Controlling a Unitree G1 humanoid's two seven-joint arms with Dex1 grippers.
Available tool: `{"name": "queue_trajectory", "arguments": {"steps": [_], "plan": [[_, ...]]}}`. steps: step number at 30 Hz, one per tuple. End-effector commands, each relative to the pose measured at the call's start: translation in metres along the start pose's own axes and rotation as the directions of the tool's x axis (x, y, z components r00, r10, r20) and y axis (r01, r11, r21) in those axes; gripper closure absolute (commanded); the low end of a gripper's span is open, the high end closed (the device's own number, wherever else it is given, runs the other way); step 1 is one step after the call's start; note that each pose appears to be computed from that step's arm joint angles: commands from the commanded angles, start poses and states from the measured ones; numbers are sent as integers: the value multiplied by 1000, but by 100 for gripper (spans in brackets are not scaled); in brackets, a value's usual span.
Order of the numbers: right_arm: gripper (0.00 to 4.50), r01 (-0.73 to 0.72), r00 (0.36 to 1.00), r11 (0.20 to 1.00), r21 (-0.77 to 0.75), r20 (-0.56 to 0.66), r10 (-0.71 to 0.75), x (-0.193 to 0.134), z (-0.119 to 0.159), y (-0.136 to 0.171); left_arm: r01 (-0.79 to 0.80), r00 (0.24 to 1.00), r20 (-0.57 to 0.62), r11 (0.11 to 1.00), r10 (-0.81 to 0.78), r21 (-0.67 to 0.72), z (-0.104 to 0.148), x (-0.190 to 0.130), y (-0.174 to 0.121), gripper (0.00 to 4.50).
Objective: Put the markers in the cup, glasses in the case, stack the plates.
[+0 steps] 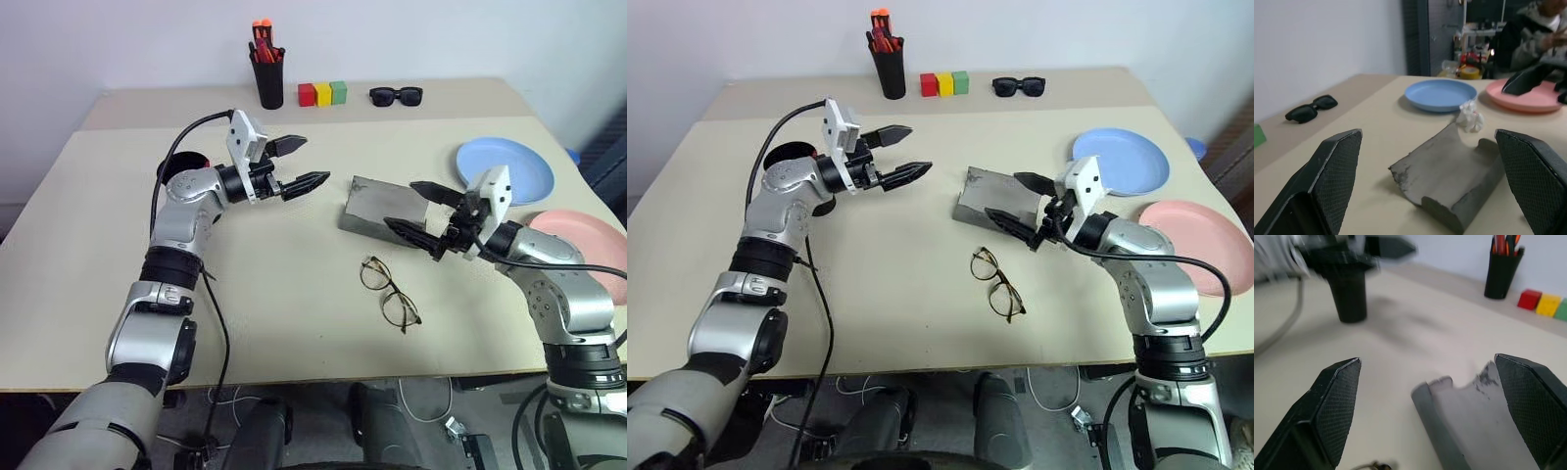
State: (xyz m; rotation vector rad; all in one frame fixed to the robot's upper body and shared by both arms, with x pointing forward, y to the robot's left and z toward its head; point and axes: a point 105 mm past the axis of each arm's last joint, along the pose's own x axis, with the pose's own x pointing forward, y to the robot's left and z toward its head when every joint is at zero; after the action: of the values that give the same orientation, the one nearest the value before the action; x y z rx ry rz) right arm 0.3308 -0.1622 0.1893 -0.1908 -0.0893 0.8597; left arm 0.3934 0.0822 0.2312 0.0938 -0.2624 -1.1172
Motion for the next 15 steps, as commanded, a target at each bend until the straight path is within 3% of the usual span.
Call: {"name": "queue_trajectory", "arguments": {"steps": [1, 7, 15], "plan": [[0, 60, 998, 997, -39, -23, -61, 6, 3, -13, 16, 1000, 25, 1000, -16, 22, 12, -13, -8, 5], [0, 17, 1000, 999, -42, -3, -17, 18, 7, -12, -55, 998, -12, 998, 54, -31, -4, -47, -17, 5], [0, -4, 1000, 998, -62, -11, 3, 23, 5, -13, -82, 997, -15, 995, 82, -61, -12, -46, -30, 5]]}}
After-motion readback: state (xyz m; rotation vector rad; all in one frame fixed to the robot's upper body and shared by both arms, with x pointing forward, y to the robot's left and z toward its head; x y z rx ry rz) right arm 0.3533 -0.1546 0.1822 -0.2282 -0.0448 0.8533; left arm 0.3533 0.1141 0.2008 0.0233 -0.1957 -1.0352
